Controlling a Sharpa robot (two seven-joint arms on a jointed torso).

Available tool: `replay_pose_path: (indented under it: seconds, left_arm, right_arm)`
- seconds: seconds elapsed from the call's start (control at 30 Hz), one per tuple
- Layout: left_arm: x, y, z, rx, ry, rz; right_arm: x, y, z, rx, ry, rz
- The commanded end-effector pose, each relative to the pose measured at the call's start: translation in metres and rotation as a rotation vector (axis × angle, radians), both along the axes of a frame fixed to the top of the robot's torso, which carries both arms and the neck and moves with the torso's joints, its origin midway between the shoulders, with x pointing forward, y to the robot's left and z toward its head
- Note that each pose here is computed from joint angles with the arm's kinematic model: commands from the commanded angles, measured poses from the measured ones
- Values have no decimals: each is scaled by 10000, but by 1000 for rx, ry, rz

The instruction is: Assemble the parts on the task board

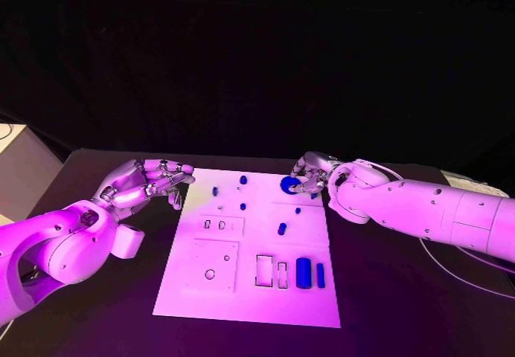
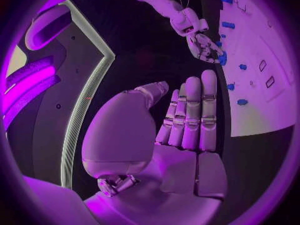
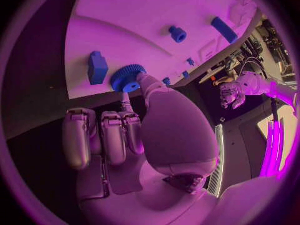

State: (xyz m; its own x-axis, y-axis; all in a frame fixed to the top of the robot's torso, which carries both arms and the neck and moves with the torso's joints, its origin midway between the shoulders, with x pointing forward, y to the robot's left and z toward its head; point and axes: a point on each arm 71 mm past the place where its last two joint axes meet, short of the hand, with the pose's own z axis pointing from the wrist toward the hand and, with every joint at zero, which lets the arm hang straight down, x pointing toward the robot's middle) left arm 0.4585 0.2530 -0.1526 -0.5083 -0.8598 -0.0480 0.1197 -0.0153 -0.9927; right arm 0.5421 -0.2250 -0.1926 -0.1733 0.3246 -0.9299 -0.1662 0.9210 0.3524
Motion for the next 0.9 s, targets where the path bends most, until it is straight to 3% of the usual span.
replay_pose_path:
  seconds: [0.03, 0.37, 0.9]
  left_arm:
    - [-5, -28, 12, -2, -3, -22]
    - [-8, -29, 9, 1, 1, -24]
    - [-18, -46, 9, 13, -4, -32]
  right_arm:
    - [-25, 18, -100, -39, 76, 31]
    - [-32, 23, -118, -47, 81, 33]
    - [-202, 320, 102, -92, -220, 144]
